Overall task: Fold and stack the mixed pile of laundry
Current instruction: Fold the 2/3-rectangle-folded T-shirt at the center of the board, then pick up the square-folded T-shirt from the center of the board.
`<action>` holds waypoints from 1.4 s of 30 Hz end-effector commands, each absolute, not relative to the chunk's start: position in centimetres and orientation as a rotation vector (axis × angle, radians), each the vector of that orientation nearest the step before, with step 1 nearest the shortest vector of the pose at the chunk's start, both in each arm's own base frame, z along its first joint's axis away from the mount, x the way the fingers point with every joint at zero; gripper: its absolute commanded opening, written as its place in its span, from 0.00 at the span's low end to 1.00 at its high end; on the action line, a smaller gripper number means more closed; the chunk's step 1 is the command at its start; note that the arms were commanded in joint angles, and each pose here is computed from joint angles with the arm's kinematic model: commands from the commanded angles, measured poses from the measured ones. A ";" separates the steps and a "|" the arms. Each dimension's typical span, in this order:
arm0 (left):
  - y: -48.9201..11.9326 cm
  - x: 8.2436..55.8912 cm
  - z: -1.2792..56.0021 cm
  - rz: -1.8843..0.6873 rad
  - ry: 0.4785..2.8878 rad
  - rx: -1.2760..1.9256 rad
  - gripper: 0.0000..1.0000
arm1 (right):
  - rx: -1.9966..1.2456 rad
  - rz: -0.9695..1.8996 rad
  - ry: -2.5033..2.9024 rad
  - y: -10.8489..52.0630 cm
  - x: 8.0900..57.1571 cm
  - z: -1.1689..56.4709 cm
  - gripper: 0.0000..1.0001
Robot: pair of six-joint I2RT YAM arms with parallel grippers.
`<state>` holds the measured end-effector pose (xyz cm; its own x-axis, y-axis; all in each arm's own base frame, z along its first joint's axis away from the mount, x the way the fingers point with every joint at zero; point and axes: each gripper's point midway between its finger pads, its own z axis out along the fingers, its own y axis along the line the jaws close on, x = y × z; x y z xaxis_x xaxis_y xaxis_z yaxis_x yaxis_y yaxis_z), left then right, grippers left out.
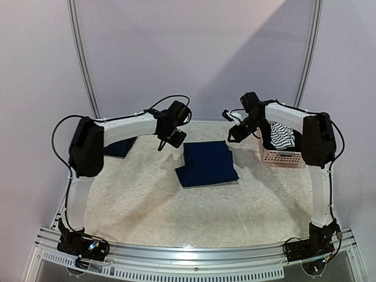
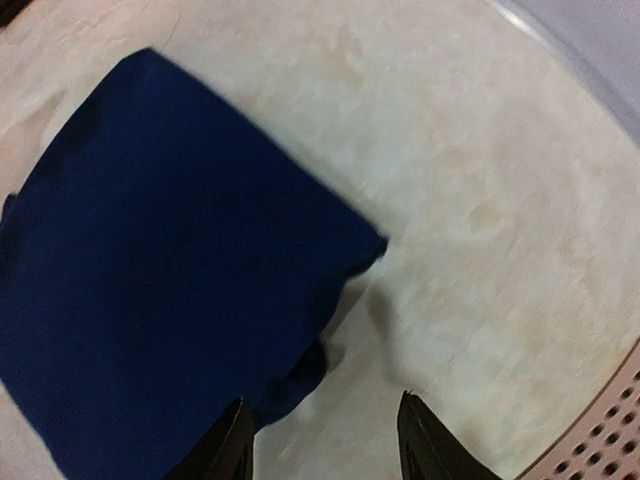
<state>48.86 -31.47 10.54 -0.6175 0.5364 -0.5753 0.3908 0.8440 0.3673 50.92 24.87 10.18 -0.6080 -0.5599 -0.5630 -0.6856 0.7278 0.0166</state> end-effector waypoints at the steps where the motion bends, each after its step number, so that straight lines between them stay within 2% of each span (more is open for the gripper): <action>1: -31.1 44.4 16.6 -0.031 2.284 0.412 0.50 | -0.938 0.585 2.308 25.9 45.2 16.2 0.49; 6: -30.4 40.0 12.1 -0.271 2.440 0.314 0.52 | -0.989 0.796 2.324 27.4 41.0 14.2 0.49; 10: -30.6 38.5 8.4 -0.531 2.562 0.159 0.52 | -1.007 0.852 2.377 27.9 40.6 11.3 0.48; 16: -31.6 37.9 5.7 -0.824 2.603 -0.012 0.56 | -0.989 0.900 2.438 28.6 41.2 8.1 0.46; 18: -32.2 37.9 5.1 -0.871 2.619 -0.028 0.63 | -0.984 0.897 2.479 28.4 41.2 6.6 0.45; 20: -32.2 37.7 4.2 -0.852 2.667 -0.045 0.66 | -0.980 0.882 2.515 28.1 41.1 5.3 0.45; 22: -32.0 37.3 3.1 -0.819 2.726 -0.065 0.66 | -0.982 0.858 2.550 27.8 41.0 4.1 0.44; 29: -33.7 36.7 1.6 -1.042 2.711 -0.176 0.68 | -0.956 0.821 2.631 27.0 40.9 1.4 0.44; 38: -35.6 38.5 -0.3 -1.096 2.715 -0.211 0.69 | -0.930 0.823 2.679 26.9 40.7 0.4 0.44; 42: -36.9 39.7 -0.9 -1.143 2.700 -0.217 0.65 | -0.931 0.826 2.682 26.9 40.6 0.4 0.44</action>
<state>39.73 -37.09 2.98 -0.9577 -0.2009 -0.2060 0.0201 0.6675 -0.7443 41.15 27.74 2.76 -0.7528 -0.5097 -0.4167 -0.6576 0.6101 0.4419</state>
